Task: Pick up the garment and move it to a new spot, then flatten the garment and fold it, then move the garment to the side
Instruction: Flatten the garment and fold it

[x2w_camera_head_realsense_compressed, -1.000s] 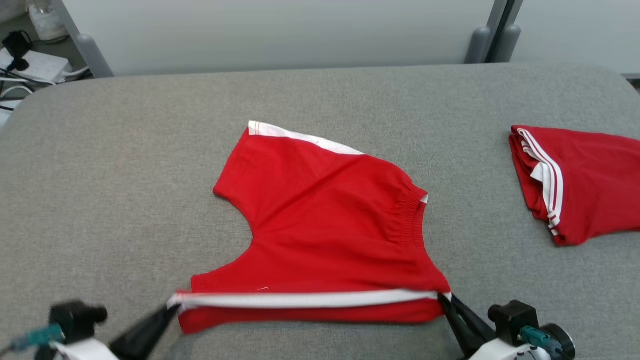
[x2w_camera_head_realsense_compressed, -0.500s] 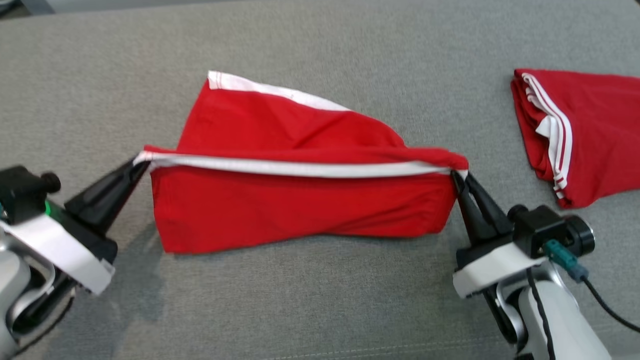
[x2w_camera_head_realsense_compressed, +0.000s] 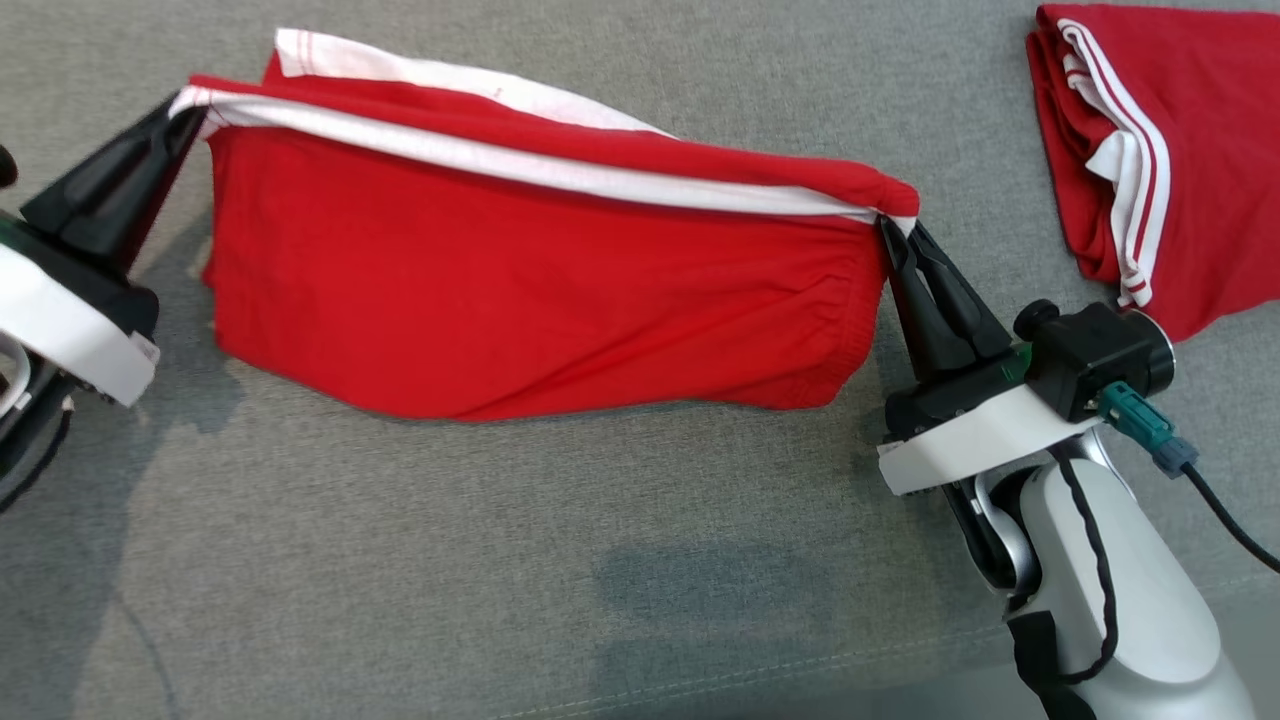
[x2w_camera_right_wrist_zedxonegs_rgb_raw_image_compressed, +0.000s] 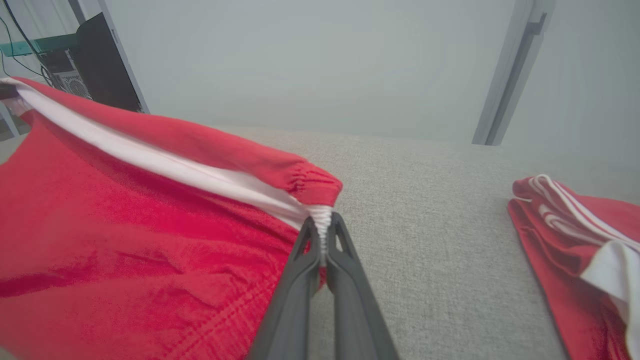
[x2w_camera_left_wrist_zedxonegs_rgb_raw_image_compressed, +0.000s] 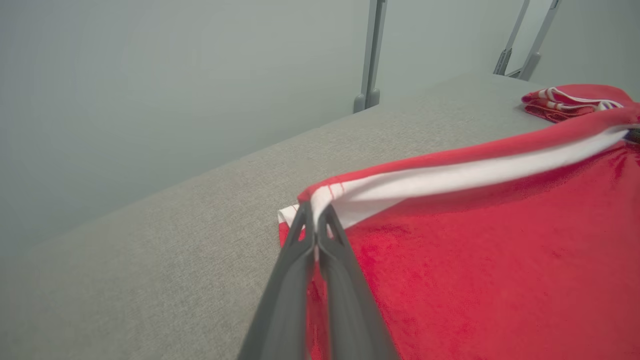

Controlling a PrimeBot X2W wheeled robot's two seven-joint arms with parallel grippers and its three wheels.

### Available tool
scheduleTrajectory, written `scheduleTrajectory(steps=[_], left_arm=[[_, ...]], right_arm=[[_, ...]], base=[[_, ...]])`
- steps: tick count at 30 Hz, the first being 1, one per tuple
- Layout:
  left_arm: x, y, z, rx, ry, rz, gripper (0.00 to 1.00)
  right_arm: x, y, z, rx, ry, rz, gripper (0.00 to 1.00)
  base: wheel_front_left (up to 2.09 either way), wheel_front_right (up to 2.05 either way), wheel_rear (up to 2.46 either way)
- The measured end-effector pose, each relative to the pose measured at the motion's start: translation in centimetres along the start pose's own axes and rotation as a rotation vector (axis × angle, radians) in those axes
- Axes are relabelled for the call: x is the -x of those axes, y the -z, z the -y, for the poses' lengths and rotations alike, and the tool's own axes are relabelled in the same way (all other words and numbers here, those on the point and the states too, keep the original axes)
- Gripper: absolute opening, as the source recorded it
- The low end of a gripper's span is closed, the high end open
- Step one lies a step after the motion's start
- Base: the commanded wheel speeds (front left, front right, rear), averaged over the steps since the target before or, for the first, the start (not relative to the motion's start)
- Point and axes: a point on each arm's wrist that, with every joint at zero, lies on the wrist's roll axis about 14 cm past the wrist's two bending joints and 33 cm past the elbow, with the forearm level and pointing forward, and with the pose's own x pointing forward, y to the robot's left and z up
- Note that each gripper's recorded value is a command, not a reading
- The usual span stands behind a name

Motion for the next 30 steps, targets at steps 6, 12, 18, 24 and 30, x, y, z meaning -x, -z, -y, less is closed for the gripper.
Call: scheduleTrajectory(steps=[6, 12, 18, 24, 30], left_arm=[[-3.1, 1.2, -1.5, -0.017, -0.010, 0.008, 0.00], [-4.7, 2.5, -1.8, -0.024, -0.010, 0.003, 0.00], [-5.2, 1.8, -1.8, -0.039, -0.009, 0.027, 0.00], [-5.1, 1.8, -1.3, -0.044, 0.002, 0.021, 1.00], [-4.7, 0.5, -1.6, -0.034, -0.022, 0.053, 1.00]], right_arm=[[-0.8, 0.3, 1.0, -0.029, 0.016, 0.017, 0.00], [-1.1, -0.4, 1.8, -0.048, 0.034, 0.051, 0.00], [-1.0, -0.7, 1.7, -0.064, 0.035, 0.060, 0.02], [-0.9, -0.4, 1.0, -0.092, 0.017, 0.048, 1.00], [-0.5, -0.7, 1.1, -0.069, 0.023, 0.050, 1.00]], base=[[0.00, 0.00, 0.00], [0.00, 0.00, 0.00], [0.00, 0.00, 0.00], [0.00, 0.00, 0.00], [0.00, 0.00, 0.00]])
